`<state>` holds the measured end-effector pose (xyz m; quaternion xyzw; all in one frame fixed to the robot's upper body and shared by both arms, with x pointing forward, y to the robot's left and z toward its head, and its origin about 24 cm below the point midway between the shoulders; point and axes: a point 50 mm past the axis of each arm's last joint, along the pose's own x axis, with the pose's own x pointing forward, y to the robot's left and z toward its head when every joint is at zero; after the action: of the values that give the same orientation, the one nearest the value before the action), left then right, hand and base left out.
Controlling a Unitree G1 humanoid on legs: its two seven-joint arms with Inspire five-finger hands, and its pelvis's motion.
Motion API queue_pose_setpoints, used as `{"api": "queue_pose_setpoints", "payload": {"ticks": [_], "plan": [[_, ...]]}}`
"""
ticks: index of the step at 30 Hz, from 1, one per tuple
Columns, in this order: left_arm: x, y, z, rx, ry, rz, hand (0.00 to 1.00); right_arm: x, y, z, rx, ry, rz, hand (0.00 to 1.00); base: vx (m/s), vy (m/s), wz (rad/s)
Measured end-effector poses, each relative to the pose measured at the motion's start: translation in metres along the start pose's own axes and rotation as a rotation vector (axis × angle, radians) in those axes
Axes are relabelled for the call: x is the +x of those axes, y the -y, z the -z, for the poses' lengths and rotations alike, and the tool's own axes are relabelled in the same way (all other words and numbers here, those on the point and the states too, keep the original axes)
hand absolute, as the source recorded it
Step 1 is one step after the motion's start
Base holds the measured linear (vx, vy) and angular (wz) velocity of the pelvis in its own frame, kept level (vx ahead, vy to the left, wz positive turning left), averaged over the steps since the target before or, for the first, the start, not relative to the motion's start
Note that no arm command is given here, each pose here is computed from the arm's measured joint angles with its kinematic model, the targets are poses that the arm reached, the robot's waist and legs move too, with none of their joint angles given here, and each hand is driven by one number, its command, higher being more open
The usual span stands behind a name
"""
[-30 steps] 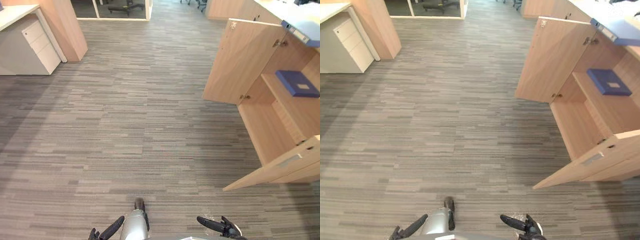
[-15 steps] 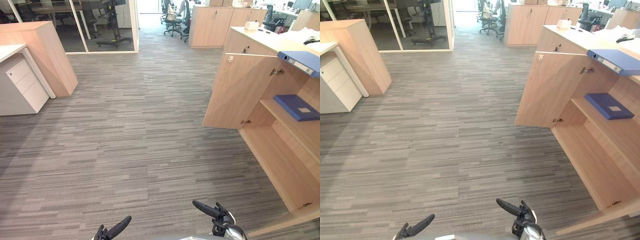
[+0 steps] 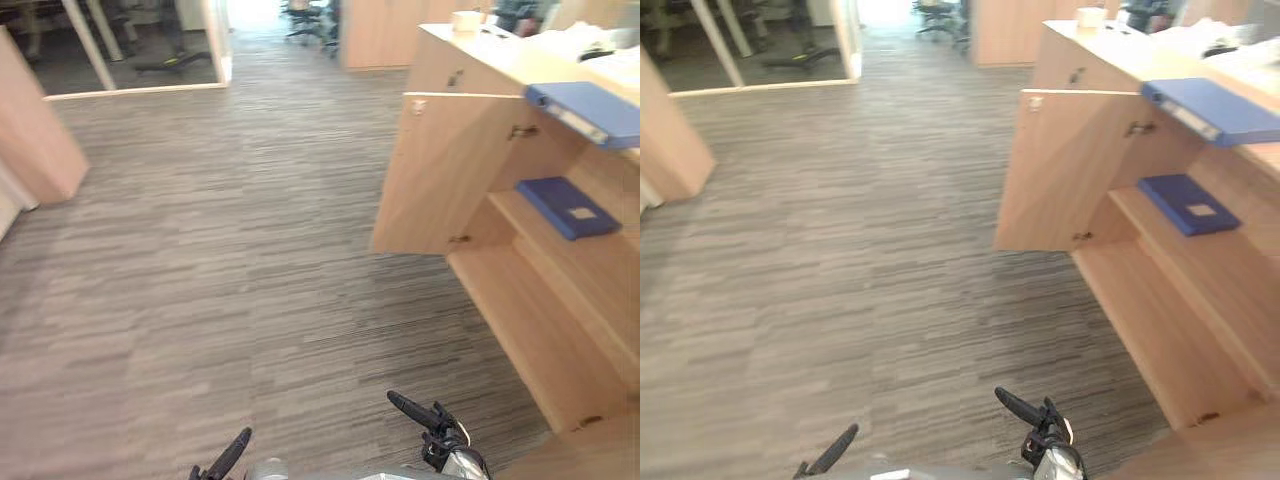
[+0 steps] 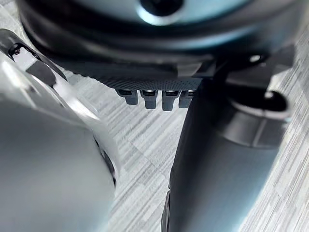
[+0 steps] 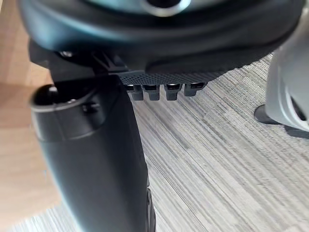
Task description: Walk over to the cabinet, pick up the folder, carry it to the office cabinet, place the folder inside the office cabinet, then close the office cabinet door
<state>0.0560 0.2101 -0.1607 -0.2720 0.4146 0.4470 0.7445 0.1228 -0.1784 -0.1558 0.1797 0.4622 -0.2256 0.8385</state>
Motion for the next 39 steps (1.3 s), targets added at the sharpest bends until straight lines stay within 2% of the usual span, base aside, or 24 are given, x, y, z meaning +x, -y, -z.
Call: {"api": "queue_pose_setpoints", "payload": {"ticks": [3, 10, 14, 17, 19, 22, 30, 35, 38, 39], "plan": [[0.000, 0.001, -0.009, -0.030, 0.038, 0.003, 1.00, -0.001, 0.006, 0.008, 0.007, -0.037, 0.030, 1.00, 0.45, 0.026, -1.06], [-0.001, 0.003, -0.004, -0.034, 0.024, -0.002, 1.00, -0.005, 0.020, 0.021, 0.026, -0.072, 0.073, 1.00, 0.50, 0.252, -0.98], [0.002, 0.001, -0.014, -0.072, 0.059, -0.021, 1.00, -0.009, 0.015, 0.038, 0.046, -0.128, 0.058, 1.00, 0.48, 0.359, -0.72], [0.002, 0.003, -0.011, -0.070, 0.047, -0.018, 1.00, -0.007, 0.015, 0.029, 0.063, -0.097, 0.051, 1.00, 0.39, 0.394, -1.20], [0.004, 0.011, -0.011, -0.047, 0.032, 0.002, 1.00, -0.002, 0.015, 0.008, 0.077, -0.016, 0.049, 1.00, 0.27, 0.326, -0.76], [0.005, 0.009, -0.010, -0.004, 0.027, 0.007, 1.00, -0.002, 0.014, 0.006, 0.072, -0.004, 0.044, 1.00, 0.18, 0.156, -0.38], [0.003, 0.014, -0.001, 0.086, -0.007, 0.038, 1.00, 0.000, 0.001, -0.005, 0.076, 0.031, -0.005, 1.00, 0.19, -0.136, -0.35], [0.001, 0.026, 0.001, 0.135, -0.006, 0.082, 1.00, 0.000, 0.018, -0.001, 0.117, 0.003, 0.065, 1.00, 0.31, -0.282, -0.03], [0.001, 0.023, -0.003, 0.068, 0.013, 0.056, 1.00, -0.004, 0.033, 0.008, 0.085, -0.019, 0.097, 1.00, 0.27, -0.175, -0.15], [0.001, 0.013, 0.001, 0.035, -0.005, 0.020, 1.00, -0.005, 0.038, 0.010, 0.077, -0.023, 0.111, 1.00, 0.25, -0.033, -0.89]]}}
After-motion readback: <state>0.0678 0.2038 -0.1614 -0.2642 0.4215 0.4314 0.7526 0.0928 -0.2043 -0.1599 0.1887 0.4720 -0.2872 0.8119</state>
